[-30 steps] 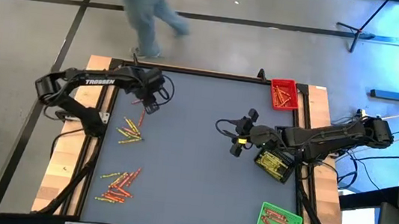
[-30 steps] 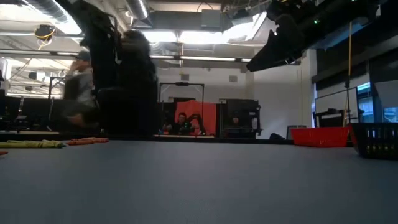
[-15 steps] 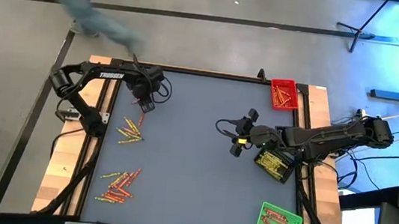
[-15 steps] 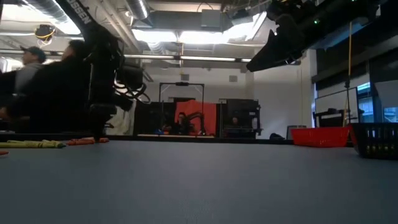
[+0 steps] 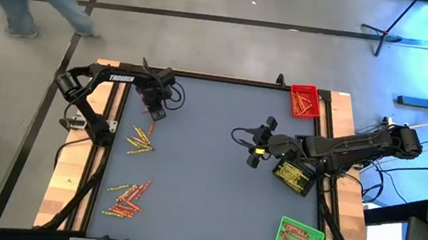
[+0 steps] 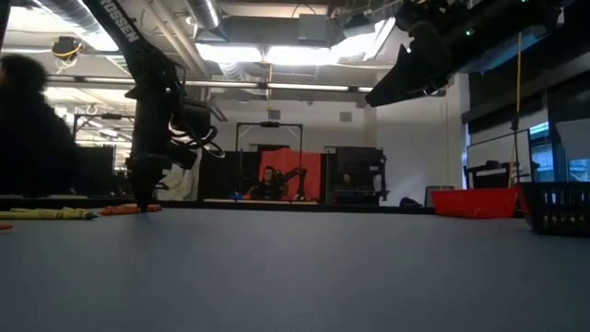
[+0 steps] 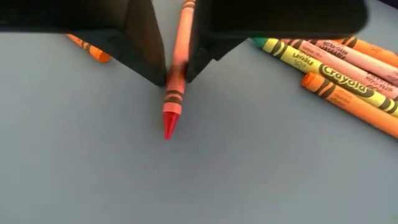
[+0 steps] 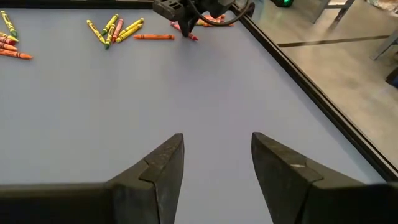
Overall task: Sort crayons
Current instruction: Put the red crayon into the green basket
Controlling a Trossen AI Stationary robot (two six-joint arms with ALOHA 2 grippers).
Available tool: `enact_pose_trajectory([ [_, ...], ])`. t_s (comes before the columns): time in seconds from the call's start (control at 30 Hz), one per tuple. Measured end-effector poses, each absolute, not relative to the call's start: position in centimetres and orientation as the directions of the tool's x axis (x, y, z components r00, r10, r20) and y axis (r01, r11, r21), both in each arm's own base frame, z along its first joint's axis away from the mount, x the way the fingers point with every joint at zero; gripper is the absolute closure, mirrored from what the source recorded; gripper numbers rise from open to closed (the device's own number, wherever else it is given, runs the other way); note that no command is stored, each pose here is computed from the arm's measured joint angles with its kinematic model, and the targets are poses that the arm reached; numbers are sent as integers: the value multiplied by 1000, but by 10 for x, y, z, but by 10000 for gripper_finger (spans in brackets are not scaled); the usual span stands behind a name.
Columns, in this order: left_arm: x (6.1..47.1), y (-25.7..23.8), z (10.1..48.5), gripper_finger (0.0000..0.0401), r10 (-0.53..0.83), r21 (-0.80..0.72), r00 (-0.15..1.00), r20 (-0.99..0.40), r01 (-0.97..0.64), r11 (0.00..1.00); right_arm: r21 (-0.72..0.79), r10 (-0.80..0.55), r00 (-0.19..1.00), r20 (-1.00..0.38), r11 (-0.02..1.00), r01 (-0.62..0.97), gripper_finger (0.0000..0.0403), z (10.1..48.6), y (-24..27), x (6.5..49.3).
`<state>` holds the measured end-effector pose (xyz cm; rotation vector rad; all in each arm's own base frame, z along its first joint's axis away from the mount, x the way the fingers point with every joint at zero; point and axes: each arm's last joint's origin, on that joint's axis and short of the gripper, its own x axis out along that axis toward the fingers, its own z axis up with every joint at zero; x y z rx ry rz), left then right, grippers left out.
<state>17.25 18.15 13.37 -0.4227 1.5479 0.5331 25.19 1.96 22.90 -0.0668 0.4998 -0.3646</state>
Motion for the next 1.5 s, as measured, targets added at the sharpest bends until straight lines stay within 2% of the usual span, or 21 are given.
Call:
enact_pose_trajectory([
  [0.17, 172, 182, 134, 391, 60, 79, -53, -997, -550, 831, -151, -357, 814, -457, 934, 325, 217, 229, 20, 252],
  [0.37, 178, 185, 140, 394, 75, 93, -55, -996, -541, 836, -153, -358, 813, -459, 934, 324, 217, 229, 20, 252],
  [0.63, 204, 179, 180, 395, 326, 306, -42, -944, -473, 826, -109, -358, 809, -466, 931, 349, 217, 228, 20, 251],
  [0.8, 219, 159, 214, 394, 429, 335, 126, -894, -448, 829, -67, -344, 809, -477, 932, 356, 210, 227, 20, 251],
  [1.0, 235, 125, 250, 394, 498, 334, 382, -778, -421, 844, -90, -362, 811, -460, 927, 363, 157, 228, 19, 252],
  [1.13, 250, 99, 263, 394, 476, 335, 532, -700, -343, 877, -129, -368, 810, -456, 928, 349, 136, 229, 19, 252],
  [1.3, 272, 69, 274, 394, 423, 346, 691, -586, -259, 902, -146, -357, 825, -439, 934, 327, 137, 226, 20, 258],
  [1.5, 292, 35, 281, 393, 263, 296, 841, -472, -130, 946, -180, -315, 870, -380, 947, 265, 146, 219, 24, 276],
])
